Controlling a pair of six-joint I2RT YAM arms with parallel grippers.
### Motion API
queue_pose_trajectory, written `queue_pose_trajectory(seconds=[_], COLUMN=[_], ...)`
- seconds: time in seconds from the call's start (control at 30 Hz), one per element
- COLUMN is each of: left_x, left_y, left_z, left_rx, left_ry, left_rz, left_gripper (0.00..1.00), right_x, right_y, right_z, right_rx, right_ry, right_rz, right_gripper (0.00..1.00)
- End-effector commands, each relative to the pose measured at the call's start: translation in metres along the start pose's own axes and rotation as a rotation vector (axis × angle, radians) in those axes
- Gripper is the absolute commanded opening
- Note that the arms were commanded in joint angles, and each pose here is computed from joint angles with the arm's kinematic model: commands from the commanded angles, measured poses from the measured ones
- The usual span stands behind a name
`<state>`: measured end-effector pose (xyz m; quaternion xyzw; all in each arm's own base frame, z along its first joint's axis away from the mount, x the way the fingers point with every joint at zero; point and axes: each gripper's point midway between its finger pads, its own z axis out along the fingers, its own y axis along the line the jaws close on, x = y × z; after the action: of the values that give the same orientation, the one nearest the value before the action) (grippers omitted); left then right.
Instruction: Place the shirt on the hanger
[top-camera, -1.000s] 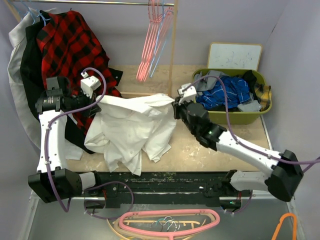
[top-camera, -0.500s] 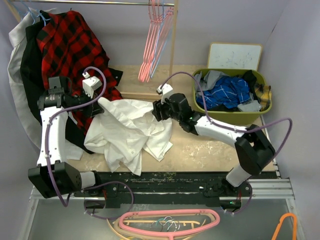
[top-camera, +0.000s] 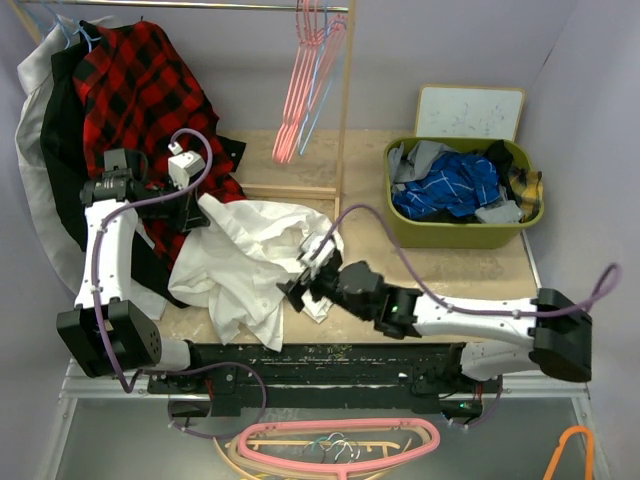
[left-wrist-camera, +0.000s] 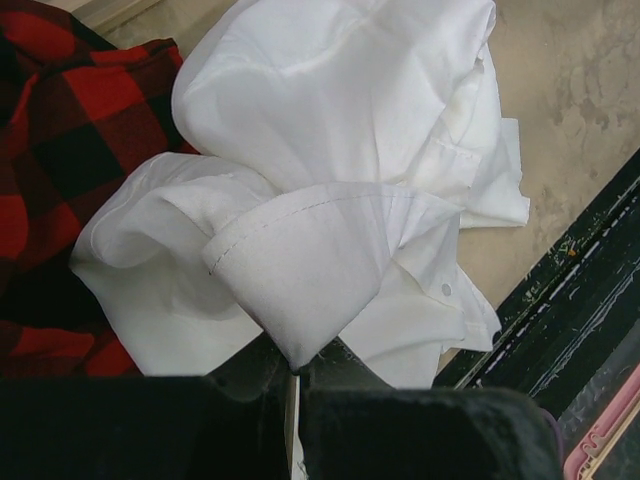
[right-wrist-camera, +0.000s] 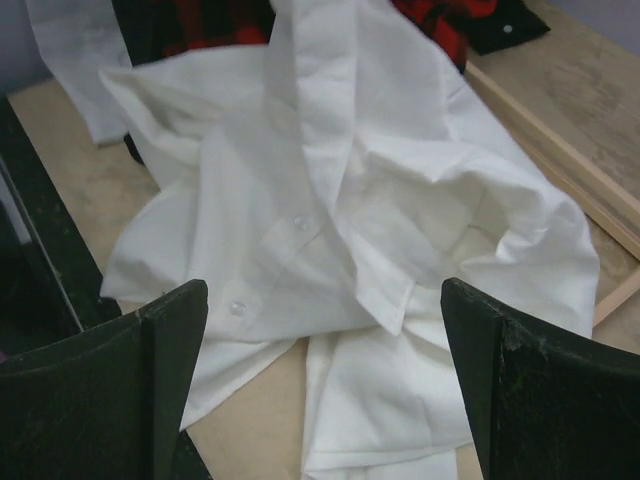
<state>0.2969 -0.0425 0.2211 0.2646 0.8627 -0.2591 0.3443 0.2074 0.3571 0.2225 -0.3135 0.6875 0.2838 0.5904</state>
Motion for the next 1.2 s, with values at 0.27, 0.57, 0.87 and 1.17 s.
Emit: queue_pose_trajectory(seconds=[0.27,0.57,0.87,1.17], left_x=[-0.045,-0.044,-0.042,-0.044], left_y=[0.018,0.014,0.008,0.001], left_z=[-0.043,-0.043,-0.041,-0.044], left_rx=[-0.157,-0.133,-0.108,-0.099], left_ry=[-0.146,-0.166,-0.171,-0.186], left_rz=[-0.051,-0.066,-0.069,-0.054], left_gripper=[0.0,0.0,0.0,0.0], right_x=[0.009,0.0,0.019,0.032], right_y=[0.0,0.079,0.06,0.025], right_z=[0.05,0.065,0.109,0.136], right_rx=[0.391,0.363,0.546,0.576], right_ry=[-0.035,-0.169,-0.11,-0.061], right_rz=[-0.309,-0.365,-0.419,-0.395], right_gripper=[0.99,0.94,0.92,0.59])
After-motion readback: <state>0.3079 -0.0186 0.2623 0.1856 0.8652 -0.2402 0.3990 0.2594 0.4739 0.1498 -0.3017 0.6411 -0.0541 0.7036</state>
